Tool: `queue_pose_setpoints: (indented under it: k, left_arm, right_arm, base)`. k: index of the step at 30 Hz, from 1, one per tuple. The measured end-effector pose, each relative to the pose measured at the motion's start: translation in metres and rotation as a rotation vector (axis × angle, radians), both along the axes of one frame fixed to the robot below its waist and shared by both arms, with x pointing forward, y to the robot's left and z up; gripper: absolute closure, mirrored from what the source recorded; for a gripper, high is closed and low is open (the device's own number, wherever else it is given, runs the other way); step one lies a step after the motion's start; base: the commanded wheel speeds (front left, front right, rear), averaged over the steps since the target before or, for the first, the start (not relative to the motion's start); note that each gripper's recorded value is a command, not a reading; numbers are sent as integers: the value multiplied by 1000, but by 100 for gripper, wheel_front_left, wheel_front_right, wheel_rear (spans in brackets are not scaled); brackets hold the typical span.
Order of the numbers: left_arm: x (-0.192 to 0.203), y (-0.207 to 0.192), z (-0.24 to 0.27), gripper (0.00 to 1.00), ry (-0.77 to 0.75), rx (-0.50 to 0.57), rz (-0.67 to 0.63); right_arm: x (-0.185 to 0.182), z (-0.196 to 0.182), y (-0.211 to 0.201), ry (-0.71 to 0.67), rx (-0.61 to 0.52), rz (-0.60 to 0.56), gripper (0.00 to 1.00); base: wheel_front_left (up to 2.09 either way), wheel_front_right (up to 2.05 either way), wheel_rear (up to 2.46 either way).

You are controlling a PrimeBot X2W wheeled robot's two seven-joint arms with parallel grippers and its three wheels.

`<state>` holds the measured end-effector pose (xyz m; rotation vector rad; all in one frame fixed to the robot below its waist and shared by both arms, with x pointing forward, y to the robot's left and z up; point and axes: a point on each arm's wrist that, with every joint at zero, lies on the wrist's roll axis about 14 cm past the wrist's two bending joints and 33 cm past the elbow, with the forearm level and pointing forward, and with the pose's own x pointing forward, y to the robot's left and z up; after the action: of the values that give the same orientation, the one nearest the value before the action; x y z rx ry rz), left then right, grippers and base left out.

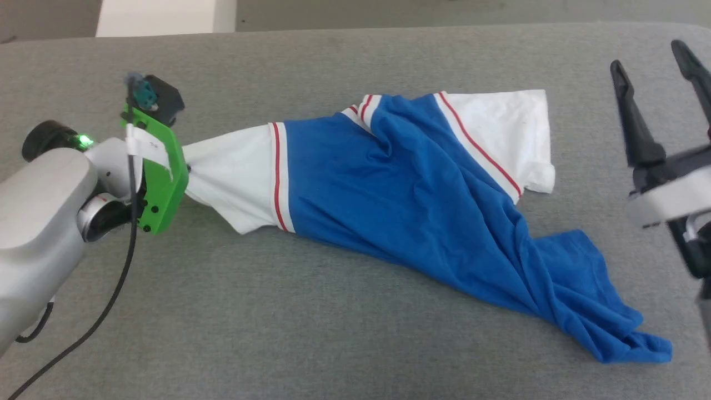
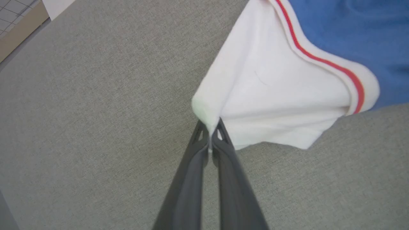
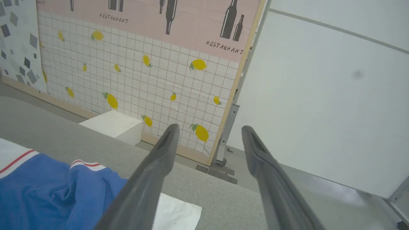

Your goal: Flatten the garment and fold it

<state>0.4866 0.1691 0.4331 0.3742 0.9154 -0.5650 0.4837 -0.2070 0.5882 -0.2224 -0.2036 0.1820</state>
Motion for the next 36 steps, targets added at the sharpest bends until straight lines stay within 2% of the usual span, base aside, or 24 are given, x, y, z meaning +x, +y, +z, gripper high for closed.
queue_pose_setpoints:
  k: [5,7,12,16,18,22,26,32,36]
  left_arm:
    - [-6,8,14,100,-54,-40,12]
    - [-9,10,16,100,-62,-49,13]
    - [-15,12,13,100,-71,-64,12]
    - [-14,9,7,100,-77,-81,6]
    - [-13,7,4,100,-76,-91,6]
    - [-4,8,-3,100,-83,-100,13]
    - [2,7,-14,100,-72,-107,22]
    - [1,19,-34,100,-35,-88,52]
    - [1,26,-42,100,-20,-79,70]
  right_arm:
    - [32,-8,2,173,-109,39,0]
    - [44,-21,2,292,-156,48,0]
    - [56,-73,-4,690,-356,60,0]
    - [54,-106,-9,982,-435,59,0]
    - [57,-114,-9,1068,-448,58,0]
    - [79,-128,-10,1173,-412,24,0]
    - [96,-160,-1,1250,-355,22,0]
    - [94,-221,7,1376,-337,29,0]
    - [98,-234,8,1386,-321,37,0]
  base:
    - [0,0,0]
    - [0,0,0]
    - [0,0,0]
    - [0,0,0]
    - [0,0,0]
    - [0,0,0]
    - [0,0,0]
    - [0,0,0]
    - [0,0,0]
